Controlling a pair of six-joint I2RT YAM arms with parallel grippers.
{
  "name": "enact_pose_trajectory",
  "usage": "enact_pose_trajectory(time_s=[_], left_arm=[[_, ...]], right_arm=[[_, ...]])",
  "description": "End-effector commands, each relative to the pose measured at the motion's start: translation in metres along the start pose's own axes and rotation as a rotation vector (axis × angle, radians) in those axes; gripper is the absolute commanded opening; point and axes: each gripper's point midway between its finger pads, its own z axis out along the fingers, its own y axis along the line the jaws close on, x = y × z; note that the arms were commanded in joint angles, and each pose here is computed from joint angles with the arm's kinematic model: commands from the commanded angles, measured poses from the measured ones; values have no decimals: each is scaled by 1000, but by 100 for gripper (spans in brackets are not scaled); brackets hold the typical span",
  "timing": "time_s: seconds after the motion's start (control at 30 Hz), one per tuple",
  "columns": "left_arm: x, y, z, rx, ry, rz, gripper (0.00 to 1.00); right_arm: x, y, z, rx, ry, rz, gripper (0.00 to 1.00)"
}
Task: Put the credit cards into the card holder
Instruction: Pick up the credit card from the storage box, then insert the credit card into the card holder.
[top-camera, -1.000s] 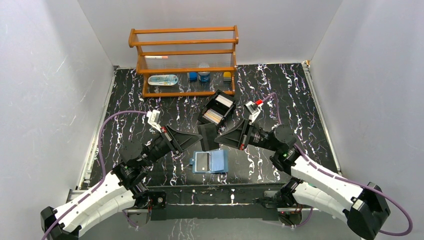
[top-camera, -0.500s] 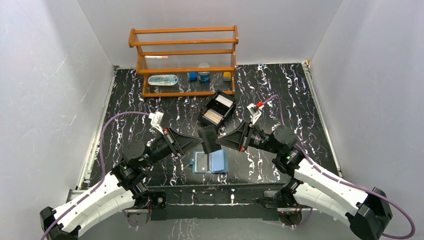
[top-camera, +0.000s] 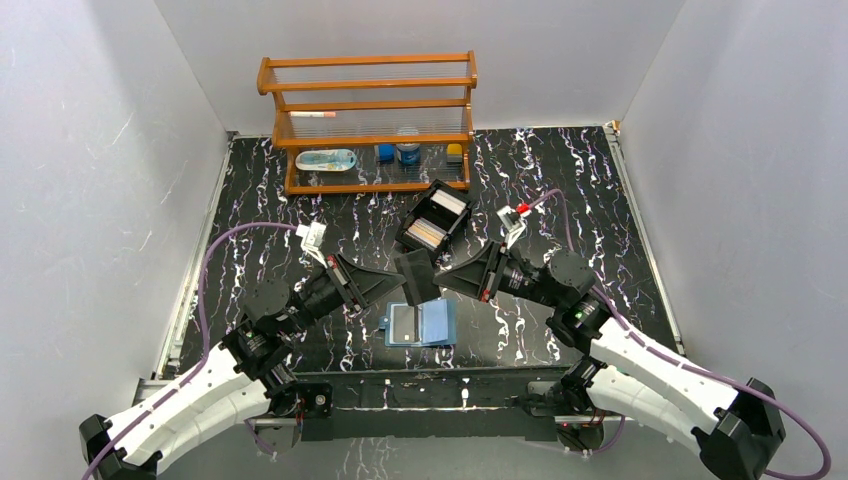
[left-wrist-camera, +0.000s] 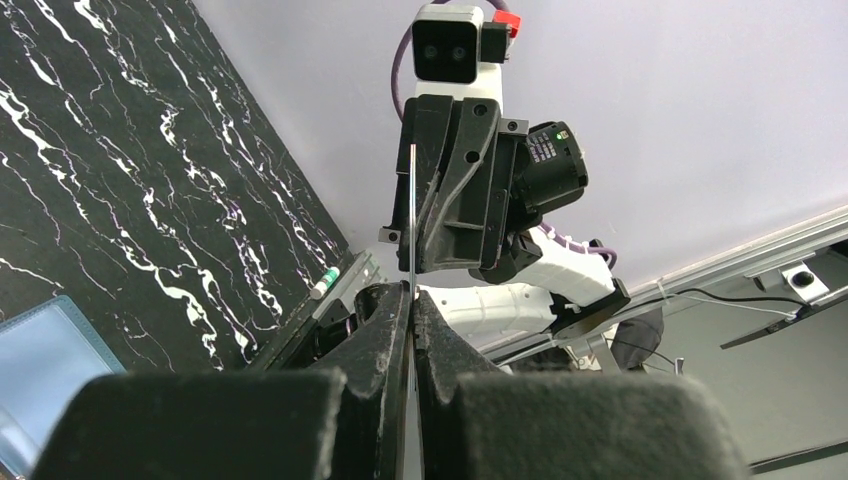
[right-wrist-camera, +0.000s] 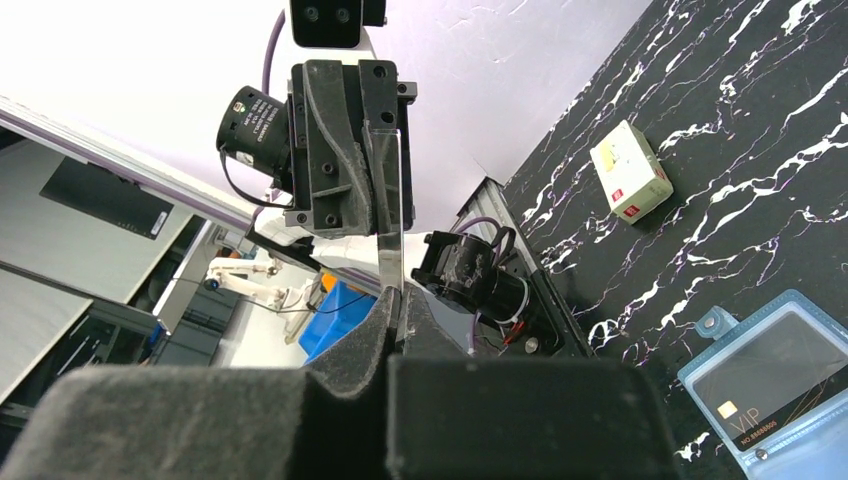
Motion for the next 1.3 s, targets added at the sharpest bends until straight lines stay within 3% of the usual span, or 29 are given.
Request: enact_pose_trajectory(time_s=[0.0,0.53,0.73,0.97,1.27], left_arm=[[-15,-29,-2,74,-33,35,0],[-8,-5,-3,-22,-2,80,0],[9,51,-7,-309,100,89,0],[46,112,-21,-524,227,24,0],[86,161,-29,-633,376,-25,0]], right_arm=[[-19,16,-2,-23,-69,-59,0],[-28,10,-9,43,-130,-78,0],[-48,-4,-9,189,-181,-110,0],[-67,-28,-5,366,-197,-194,0],[-59,-96,1,592,-129,-224,0]])
